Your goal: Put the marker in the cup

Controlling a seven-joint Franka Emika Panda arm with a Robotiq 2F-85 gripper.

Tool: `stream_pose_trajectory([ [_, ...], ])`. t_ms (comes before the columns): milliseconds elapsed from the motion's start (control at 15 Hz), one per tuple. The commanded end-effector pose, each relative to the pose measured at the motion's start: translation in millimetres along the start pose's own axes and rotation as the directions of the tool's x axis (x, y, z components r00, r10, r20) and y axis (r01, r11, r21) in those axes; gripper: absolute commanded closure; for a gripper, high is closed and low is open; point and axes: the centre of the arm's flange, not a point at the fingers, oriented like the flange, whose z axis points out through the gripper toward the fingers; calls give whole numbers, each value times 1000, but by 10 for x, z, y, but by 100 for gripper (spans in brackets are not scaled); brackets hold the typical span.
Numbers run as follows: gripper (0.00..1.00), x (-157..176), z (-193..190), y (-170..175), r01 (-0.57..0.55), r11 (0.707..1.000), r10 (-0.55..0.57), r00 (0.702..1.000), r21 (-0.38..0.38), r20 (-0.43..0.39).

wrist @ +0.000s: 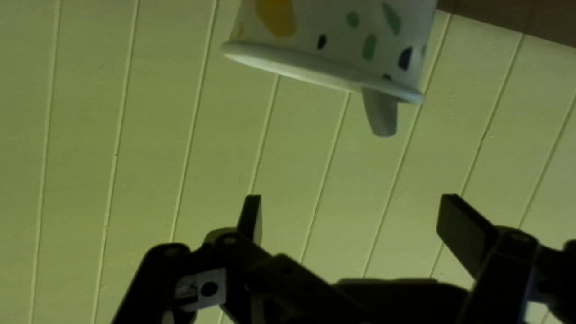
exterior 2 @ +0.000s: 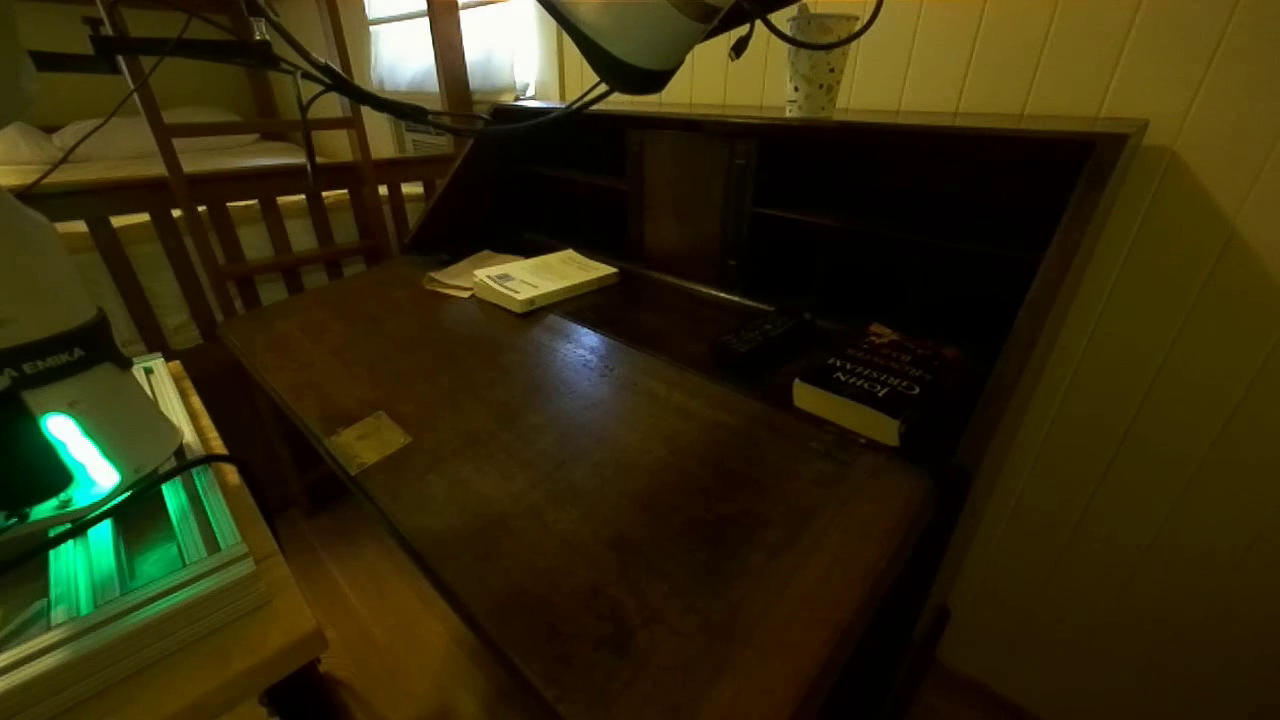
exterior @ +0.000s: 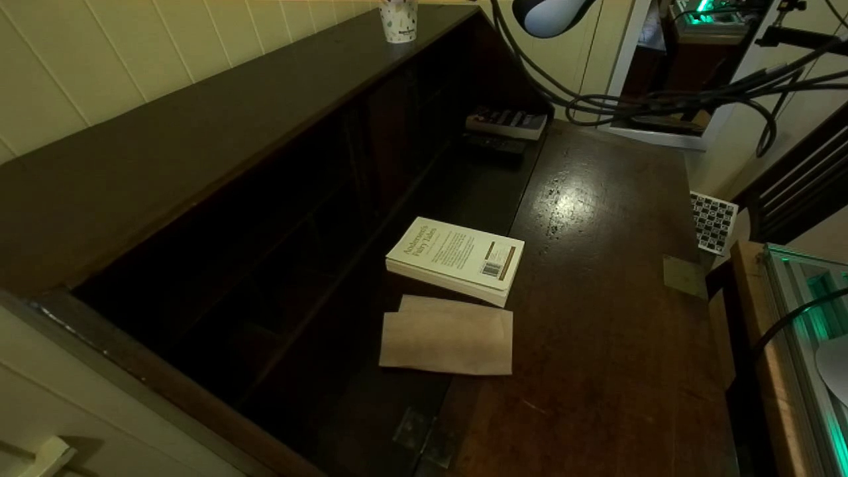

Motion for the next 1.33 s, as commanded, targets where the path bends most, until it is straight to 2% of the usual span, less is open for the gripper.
stream_pose_trajectory([
  [0, 0, 137, -181, 9, -22, 1000, 22, 999, 1, 24],
  [1267, 0, 378, -702, -42, -63, 998, 60, 991, 28, 120],
])
